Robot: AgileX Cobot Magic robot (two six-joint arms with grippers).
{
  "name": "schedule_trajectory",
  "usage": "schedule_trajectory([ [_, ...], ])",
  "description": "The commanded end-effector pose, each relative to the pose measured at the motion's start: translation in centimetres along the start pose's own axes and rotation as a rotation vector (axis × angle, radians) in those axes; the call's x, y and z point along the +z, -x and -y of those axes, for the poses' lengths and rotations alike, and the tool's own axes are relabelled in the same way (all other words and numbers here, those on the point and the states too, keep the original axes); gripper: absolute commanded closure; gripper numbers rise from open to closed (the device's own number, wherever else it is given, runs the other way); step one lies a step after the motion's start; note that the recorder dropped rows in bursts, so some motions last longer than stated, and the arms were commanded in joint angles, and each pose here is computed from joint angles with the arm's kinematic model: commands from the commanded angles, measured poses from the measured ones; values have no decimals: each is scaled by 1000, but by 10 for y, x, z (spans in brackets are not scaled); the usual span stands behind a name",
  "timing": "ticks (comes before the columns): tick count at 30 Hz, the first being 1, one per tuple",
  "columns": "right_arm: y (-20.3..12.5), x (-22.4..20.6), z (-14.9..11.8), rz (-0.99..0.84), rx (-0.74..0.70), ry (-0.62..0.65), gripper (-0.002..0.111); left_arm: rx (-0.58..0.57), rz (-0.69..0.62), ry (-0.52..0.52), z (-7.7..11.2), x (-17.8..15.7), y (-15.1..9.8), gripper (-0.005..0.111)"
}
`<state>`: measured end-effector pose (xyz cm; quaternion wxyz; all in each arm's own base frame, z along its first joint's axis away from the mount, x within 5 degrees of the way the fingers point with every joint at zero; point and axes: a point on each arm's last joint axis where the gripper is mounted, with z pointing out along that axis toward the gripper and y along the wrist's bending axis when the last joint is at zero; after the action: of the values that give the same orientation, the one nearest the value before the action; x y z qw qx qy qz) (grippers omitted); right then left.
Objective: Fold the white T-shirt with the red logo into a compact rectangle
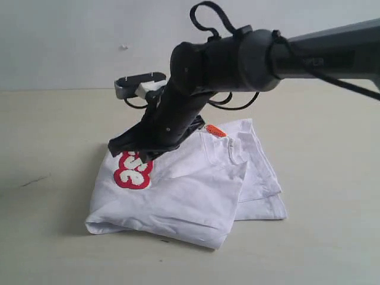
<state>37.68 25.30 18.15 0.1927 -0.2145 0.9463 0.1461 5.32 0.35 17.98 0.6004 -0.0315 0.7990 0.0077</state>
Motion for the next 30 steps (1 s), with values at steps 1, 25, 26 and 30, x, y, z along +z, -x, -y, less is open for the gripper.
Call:
schedule_trajectory([
  [1, 10, -42, 11, 74, -23, -162, 91, 1, 17, 2, 0, 0, 1, 107],
  [25, -45, 0, 168, -54, 285, -92, 46, 1, 17, 2, 0, 0, 1, 107],
  [26, -45, 2, 167, -51, 280, -70, 46, 1, 17, 2, 0, 0, 1, 107],
  [30, -46, 14, 166, -39, 278, -18, 46, 1, 17, 2, 0, 0, 1, 107],
])
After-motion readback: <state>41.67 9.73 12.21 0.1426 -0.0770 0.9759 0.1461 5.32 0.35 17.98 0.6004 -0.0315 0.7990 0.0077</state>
